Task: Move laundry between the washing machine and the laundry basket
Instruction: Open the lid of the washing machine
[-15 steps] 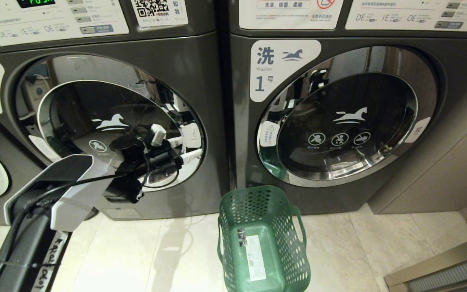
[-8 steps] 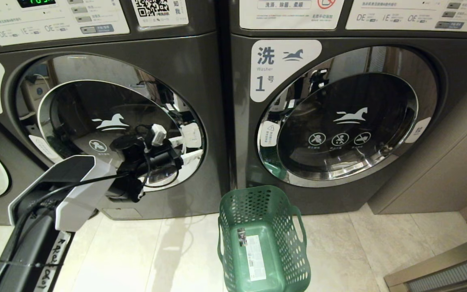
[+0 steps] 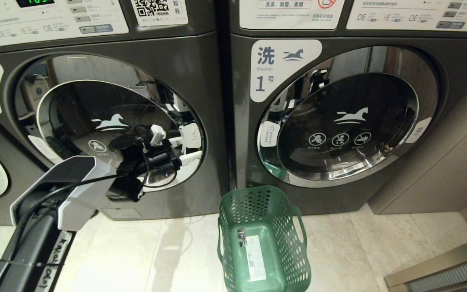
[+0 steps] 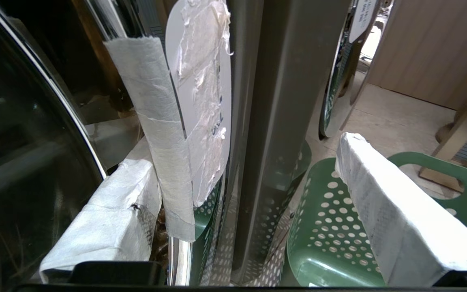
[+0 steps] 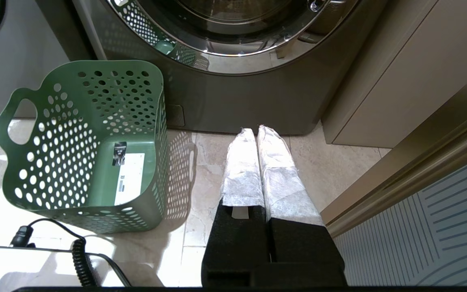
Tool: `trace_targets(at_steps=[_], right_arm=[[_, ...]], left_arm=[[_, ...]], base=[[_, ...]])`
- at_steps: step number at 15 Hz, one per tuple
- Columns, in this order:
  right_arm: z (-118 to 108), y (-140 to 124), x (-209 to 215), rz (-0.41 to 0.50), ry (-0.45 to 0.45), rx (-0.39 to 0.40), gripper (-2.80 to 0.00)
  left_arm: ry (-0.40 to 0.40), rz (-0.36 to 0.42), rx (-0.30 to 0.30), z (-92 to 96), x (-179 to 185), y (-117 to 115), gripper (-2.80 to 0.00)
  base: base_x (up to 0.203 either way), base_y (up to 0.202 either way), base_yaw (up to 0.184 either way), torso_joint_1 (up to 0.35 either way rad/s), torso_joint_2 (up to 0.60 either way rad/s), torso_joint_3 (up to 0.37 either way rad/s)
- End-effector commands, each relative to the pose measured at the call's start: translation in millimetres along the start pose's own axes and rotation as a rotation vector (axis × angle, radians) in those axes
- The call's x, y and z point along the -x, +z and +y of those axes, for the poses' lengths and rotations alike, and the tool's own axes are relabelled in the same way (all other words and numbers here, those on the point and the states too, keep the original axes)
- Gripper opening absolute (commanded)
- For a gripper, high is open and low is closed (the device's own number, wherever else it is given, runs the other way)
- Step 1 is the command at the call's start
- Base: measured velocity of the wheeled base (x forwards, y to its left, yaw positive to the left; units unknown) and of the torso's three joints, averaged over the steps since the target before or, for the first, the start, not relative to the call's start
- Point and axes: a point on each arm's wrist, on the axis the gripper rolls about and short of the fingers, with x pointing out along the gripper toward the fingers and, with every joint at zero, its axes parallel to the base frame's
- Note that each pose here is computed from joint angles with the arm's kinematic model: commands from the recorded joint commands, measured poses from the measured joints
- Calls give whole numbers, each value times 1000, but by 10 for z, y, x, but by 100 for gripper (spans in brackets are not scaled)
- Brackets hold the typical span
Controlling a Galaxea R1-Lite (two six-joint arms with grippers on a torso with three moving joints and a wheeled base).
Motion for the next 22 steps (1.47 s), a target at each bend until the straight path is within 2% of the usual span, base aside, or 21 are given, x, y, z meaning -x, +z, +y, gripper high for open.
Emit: trace_targets(at_steps=[1, 5, 8, 14, 22], right_arm=[[0, 0, -1, 1, 1, 1, -280], [0, 0, -1, 1, 1, 1, -280], [0, 0, -1, 1, 1, 1, -280], [0, 0, -1, 1, 1, 1, -280], [0, 0, -1, 1, 1, 1, -280]], left_arm=[[-73, 0, -1, -22, 3, -31, 0], [-111, -3, -7, -35, -3, -35, 0], [-137, -18, -37, -51, 6, -16, 0], [-124, -14, -37, -102, 115, -7, 0], [-110, 1, -14, -311, 299, 68, 0]], base=[[0, 0, 0, 0, 0, 0], [0, 0, 0, 0, 0, 0], [0, 0, 0, 0, 0, 0], [0, 0, 0, 0, 0, 0], [0, 0, 0, 0, 0, 0]])
